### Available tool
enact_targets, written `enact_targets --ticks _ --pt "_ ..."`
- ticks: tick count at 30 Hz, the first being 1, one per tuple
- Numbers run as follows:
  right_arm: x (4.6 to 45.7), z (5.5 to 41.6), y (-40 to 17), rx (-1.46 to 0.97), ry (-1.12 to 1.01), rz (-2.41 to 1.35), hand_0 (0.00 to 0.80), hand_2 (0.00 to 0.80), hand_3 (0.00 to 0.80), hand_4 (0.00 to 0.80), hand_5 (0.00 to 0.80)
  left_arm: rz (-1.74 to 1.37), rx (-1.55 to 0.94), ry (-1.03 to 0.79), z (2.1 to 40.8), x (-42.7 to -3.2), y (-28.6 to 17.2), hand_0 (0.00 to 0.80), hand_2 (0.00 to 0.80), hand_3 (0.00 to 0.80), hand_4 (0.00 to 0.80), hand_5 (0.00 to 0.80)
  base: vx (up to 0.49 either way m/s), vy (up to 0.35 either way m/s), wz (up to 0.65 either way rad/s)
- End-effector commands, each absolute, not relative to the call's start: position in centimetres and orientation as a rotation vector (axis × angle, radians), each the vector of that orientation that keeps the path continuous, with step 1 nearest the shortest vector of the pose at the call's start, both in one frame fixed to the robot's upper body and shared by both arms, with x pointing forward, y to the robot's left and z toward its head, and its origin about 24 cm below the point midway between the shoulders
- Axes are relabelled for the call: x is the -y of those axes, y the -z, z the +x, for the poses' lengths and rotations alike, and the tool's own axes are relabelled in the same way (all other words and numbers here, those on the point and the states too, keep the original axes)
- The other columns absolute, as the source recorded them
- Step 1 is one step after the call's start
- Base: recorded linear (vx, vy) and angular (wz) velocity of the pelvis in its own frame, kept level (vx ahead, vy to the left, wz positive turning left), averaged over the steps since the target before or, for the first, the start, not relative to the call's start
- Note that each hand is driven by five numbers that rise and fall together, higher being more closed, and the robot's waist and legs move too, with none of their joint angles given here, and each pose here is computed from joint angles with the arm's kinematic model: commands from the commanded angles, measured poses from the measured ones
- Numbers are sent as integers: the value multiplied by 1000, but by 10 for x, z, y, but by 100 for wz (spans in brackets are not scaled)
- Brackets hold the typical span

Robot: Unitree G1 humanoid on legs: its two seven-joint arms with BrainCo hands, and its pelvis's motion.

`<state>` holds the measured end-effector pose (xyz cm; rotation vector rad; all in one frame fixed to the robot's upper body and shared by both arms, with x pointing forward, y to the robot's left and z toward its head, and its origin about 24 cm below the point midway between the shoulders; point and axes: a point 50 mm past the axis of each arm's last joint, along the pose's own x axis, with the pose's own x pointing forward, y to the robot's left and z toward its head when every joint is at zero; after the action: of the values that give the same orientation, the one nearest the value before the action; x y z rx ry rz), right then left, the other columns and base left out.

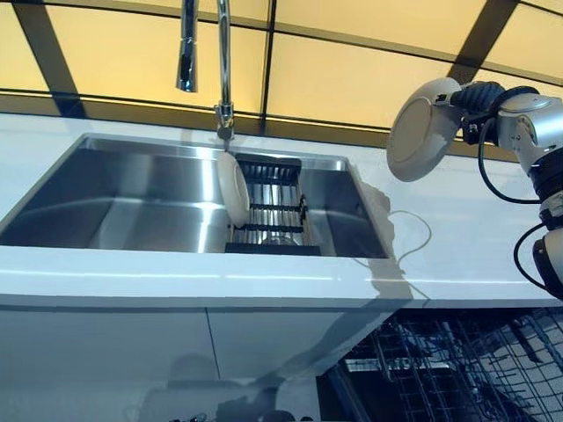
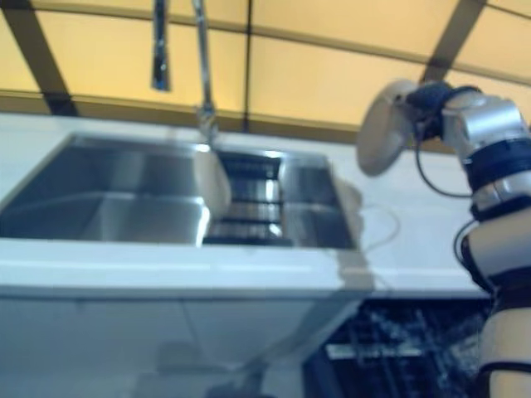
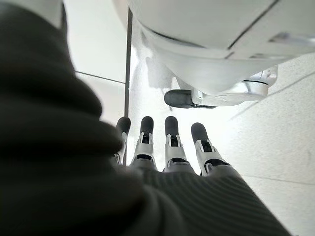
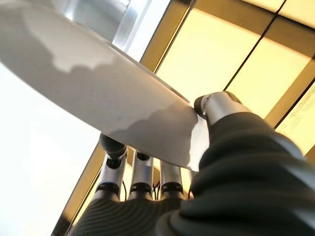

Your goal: Take plates into dishwasher

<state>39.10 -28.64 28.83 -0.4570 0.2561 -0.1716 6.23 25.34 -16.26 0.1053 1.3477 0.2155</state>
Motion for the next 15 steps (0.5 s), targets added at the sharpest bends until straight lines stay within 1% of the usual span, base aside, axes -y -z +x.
enact_targets --ticks 1,7,15 --pt "308 367 -370 -88 316 -520 800 800 800 800 800 196 -1361 -198 70 -269 157 0 0 0 0 0 6 1 -15" --pt "332 352 -375 -134 357 -550 800 800 800 800 800 200 -1367 -180 72 -268 157 0 0 0 0 0 3 -4 -22" --pt "355 338 -366 -203 357 -587 800 800 800 800 800 200 -1371 -178 72 -268 157 0 0 0 0 0 6 -10 -11"
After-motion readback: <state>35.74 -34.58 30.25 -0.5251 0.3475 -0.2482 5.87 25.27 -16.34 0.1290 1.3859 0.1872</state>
